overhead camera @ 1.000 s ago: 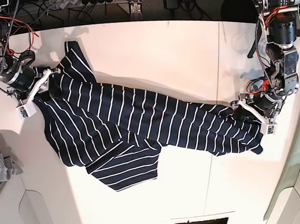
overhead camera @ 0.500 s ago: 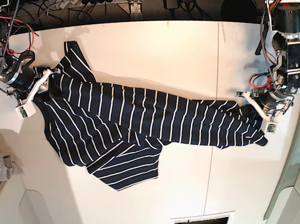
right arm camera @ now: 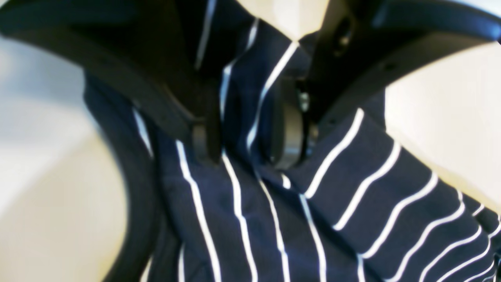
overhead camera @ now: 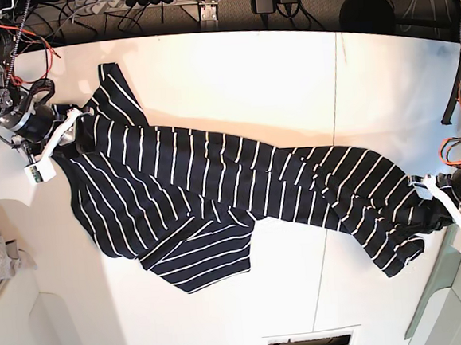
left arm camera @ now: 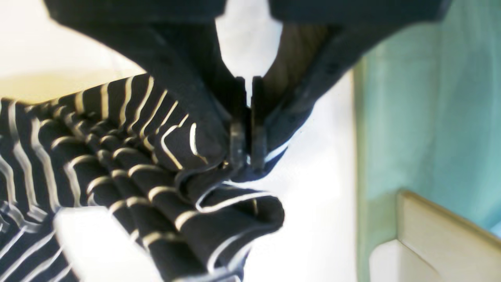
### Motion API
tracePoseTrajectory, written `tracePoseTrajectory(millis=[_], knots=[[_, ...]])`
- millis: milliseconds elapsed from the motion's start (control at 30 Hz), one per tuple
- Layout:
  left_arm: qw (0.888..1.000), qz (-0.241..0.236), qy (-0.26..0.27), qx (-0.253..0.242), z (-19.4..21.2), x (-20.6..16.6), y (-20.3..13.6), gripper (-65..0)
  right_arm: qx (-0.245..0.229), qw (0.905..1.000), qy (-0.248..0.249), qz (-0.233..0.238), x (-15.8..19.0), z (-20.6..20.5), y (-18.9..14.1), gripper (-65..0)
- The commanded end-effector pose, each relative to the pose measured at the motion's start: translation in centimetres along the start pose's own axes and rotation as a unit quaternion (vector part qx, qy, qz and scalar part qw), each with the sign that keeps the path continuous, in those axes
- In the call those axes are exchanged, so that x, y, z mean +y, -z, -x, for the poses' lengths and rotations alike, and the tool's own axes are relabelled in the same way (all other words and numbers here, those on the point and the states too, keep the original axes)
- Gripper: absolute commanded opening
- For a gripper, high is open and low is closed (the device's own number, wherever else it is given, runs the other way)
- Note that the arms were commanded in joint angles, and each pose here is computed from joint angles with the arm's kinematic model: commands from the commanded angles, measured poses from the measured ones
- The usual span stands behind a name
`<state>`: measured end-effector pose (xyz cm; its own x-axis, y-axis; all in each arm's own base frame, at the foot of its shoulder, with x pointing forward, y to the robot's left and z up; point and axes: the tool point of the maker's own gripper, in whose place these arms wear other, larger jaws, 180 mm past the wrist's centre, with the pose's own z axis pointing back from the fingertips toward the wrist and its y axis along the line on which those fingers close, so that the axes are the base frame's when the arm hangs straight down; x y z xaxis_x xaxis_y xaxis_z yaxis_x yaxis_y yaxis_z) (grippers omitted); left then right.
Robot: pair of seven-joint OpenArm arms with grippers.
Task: Layout the t-shirt on the table in an organized manner, then fold the t-shirt properly
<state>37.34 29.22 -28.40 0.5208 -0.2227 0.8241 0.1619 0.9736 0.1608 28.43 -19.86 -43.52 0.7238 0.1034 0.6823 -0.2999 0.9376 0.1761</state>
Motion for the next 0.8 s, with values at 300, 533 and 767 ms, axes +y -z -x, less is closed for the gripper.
tracePoseTrajectory(millis=[300, 533, 767], knots=[[0.985, 0.032, -0.147, 0.081, 7.6, 1.8, 6.0, -64.6, -0.039, 0.9991, 0.010, -0.011, 0.7, -1.9, 0.1, -42.5], [0.979, 0.080, -0.167, 0.088, 7.5, 0.1, 5.7, -64.3, -0.105, 0.9912, 0.035, -0.073, 3.2, -6.3, 0.3, -39.7], [0.969, 0.119, -0.215, 0.027, 5.0, 0.7, 4.6, -34.3, -0.139, 0.9882, 0.007, -0.063, 3.1, -10.8, 0.7, -30.3]])
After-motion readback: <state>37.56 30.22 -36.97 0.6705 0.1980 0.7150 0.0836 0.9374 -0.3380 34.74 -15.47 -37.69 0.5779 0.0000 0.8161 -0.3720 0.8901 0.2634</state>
